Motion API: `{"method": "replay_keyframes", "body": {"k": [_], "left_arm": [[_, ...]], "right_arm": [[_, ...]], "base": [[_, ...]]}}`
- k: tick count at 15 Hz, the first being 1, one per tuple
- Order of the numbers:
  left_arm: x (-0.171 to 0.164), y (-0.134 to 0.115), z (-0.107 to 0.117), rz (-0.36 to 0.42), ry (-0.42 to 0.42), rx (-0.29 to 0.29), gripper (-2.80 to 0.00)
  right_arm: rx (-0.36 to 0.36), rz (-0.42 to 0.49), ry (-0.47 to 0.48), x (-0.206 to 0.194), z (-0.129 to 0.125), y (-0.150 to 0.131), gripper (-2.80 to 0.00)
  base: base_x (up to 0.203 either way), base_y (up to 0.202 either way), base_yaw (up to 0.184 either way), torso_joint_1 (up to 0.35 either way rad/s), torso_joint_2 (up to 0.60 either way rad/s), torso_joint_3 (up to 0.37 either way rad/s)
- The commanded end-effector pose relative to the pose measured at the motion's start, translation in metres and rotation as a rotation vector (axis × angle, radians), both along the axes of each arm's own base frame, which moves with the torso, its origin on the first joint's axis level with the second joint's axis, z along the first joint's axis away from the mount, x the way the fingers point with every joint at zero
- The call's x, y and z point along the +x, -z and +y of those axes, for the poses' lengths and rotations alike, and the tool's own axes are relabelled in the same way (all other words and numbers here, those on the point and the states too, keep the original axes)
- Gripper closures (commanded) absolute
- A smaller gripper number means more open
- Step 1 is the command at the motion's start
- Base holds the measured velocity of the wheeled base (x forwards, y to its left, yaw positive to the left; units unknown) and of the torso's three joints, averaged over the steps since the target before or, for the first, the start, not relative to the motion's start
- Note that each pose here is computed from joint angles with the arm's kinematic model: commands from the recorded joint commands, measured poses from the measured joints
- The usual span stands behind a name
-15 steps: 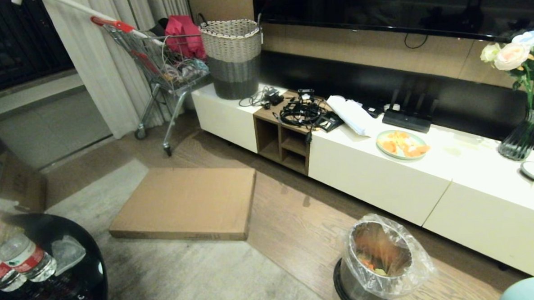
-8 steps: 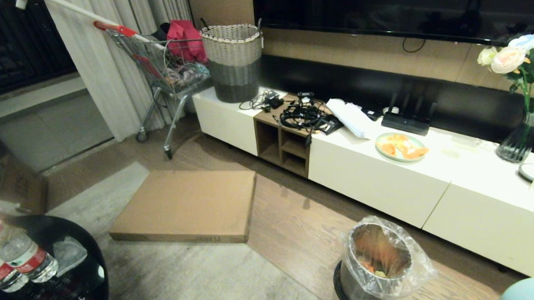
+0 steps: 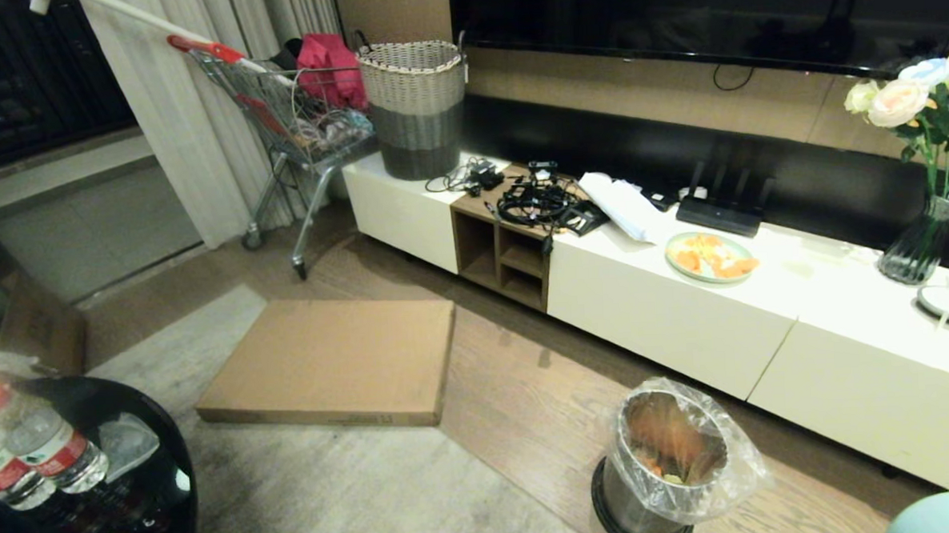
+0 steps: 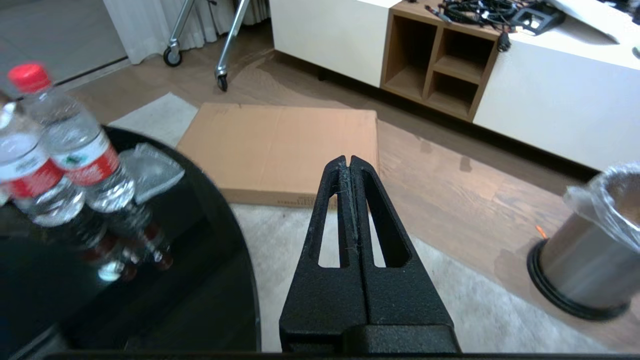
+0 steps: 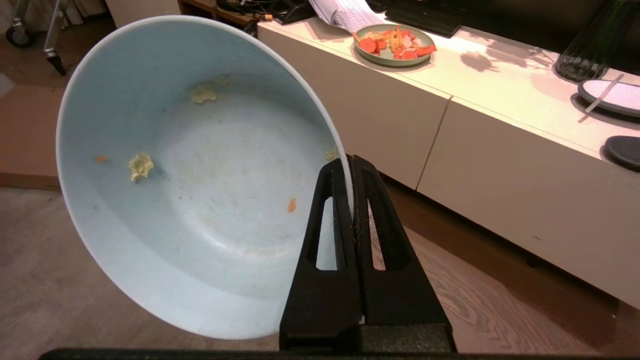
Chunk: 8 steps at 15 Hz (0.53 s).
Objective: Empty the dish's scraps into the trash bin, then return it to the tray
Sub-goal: Put the bowl back to the table
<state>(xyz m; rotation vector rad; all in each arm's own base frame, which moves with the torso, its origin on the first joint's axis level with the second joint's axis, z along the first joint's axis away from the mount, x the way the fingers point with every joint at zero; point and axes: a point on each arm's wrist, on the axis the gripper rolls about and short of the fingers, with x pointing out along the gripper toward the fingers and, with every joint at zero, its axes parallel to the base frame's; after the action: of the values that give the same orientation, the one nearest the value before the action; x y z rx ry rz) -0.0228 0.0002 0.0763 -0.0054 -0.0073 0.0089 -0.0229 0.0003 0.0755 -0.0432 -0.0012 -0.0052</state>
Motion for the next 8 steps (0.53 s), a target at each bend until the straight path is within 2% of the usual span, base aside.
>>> {"method": "replay_keyframes", "body": {"k": [1, 8], "left_arm": [[0.0, -0.0001, 0.0, -0.002, 0.0, -0.001, 0.0], [0.0, -0.0001, 0.0, -0.002, 0.001, -0.001, 0.0]], "right_arm": [[-0.001, 0.001, -0.001, 0.0001, 0.0, 0.0, 0.0], [0.0, 0.001, -0.001, 0.0001, 0.0, 0.0, 0.0]], "base": [[-0.181, 0.0, 0.0, 0.002, 0.0, 0.004], [-0.189, 0.0, -0.001, 0.001, 0.0, 0.003]]}}
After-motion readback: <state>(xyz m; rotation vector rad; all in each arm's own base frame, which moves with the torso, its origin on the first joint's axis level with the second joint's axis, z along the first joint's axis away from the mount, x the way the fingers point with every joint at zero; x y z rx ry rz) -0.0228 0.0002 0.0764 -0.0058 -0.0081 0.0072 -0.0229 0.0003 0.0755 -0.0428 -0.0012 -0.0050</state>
